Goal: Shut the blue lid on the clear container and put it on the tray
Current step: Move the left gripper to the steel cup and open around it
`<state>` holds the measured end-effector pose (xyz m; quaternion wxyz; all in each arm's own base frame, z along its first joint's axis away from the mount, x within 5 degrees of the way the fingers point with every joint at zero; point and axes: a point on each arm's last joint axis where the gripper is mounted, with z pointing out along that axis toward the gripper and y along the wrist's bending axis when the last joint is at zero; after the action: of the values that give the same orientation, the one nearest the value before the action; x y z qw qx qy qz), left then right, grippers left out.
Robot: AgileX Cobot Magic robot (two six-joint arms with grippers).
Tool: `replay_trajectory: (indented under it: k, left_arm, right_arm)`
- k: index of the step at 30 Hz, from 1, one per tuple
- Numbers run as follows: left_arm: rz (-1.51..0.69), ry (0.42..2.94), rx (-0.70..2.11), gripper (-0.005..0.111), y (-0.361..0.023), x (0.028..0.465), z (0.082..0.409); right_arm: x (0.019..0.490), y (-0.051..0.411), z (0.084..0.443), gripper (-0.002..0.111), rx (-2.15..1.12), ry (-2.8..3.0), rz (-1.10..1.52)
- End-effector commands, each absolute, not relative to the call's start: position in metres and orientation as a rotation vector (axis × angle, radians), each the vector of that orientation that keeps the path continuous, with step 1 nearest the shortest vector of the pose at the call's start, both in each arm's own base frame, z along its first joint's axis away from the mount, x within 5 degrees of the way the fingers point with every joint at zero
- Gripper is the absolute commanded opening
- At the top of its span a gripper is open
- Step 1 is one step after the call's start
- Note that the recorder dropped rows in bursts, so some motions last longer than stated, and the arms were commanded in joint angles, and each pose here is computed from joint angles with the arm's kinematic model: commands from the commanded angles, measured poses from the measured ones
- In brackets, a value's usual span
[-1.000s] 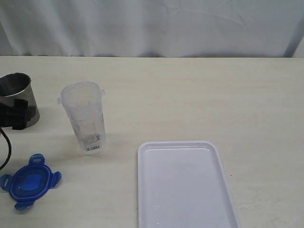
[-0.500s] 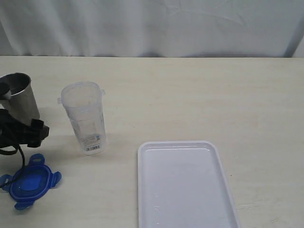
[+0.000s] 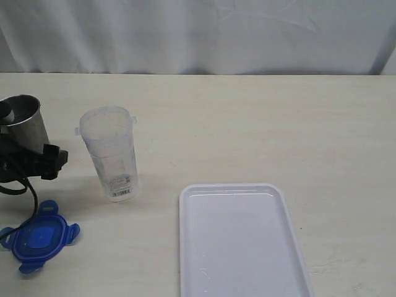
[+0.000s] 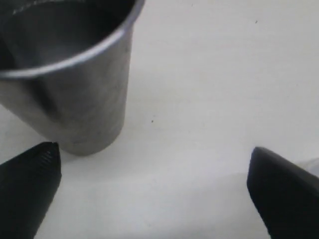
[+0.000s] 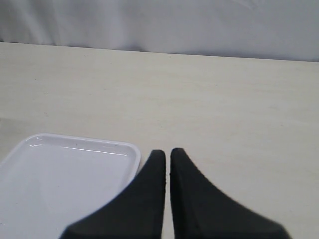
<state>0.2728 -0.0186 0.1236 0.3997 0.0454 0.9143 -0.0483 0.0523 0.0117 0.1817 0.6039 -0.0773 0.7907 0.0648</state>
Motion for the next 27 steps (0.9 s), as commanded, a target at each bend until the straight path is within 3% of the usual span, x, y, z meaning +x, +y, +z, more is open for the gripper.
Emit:
replay_trajectory:
  k: [1,6,12,17,27]
  left_arm:
    - [-0.138,2.262,0.07,0.105,-0.019,0.277,0.127]
    - [-0.124,2.31,-0.02,0.105,-0.015,0.275,0.124]
    - [-0.045,2.311,0.143,0.105,-0.014,0.274,0.123]
    - [-0.026,2.28,-0.05,0.105,0.002,0.277,0.126]
    - [0.066,2.18,0.113,0.105,0.007,0.284,0.126]
  right_arm:
    - [0.052,0.011,0.182,0.004,-0.179,1.82,0.143]
    - [0.052,0.011,0.182,0.004,-0.179,1.82,0.143]
    - [0.052,0.011,0.182,0.004,-0.179,1.82,0.143]
    - [0.052,0.011,0.182,0.004,-0.179,1.82,0.143]
    - [0.052,0.011,0.182,0.004,-0.179,1.82,0.143]
